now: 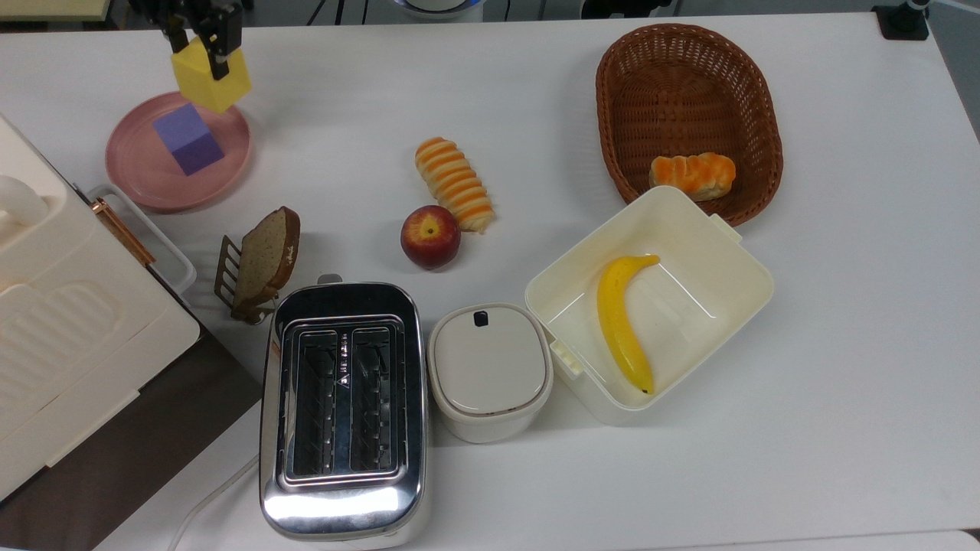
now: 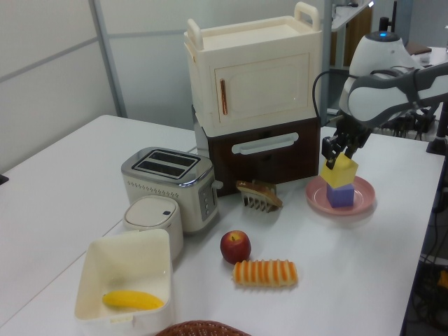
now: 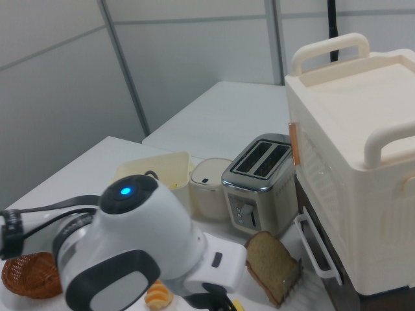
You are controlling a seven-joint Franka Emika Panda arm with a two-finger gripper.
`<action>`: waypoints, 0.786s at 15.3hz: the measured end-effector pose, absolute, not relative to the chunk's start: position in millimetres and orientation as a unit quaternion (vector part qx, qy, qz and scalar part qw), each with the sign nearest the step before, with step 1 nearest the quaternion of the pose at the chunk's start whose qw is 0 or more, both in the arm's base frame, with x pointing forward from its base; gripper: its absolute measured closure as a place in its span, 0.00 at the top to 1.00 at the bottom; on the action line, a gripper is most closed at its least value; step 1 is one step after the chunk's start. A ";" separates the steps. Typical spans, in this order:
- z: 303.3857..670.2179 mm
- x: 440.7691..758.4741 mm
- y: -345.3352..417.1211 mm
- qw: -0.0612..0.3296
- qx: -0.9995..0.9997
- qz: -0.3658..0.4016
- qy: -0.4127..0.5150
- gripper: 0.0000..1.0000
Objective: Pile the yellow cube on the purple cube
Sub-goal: 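Carry the yellow cube over the purple cube on the plate, then lower the yellow cube onto the purple cube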
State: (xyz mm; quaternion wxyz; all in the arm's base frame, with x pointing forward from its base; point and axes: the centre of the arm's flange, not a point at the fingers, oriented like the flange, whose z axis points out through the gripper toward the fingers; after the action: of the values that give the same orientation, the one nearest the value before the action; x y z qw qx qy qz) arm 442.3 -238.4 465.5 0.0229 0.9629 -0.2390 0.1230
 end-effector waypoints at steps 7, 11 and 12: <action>460.7 451.2 -275.5 0.033 0.953 0.117 -0.279 0.57; 455.0 449.7 -283.7 0.036 0.951 0.115 -0.286 0.57; 453.3 449.1 -286.5 0.037 0.950 0.114 -0.289 0.57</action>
State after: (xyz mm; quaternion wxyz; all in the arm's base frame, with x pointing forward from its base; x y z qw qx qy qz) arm 449.1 -286.5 453.3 0.0367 0.9496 -0.2894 0.1144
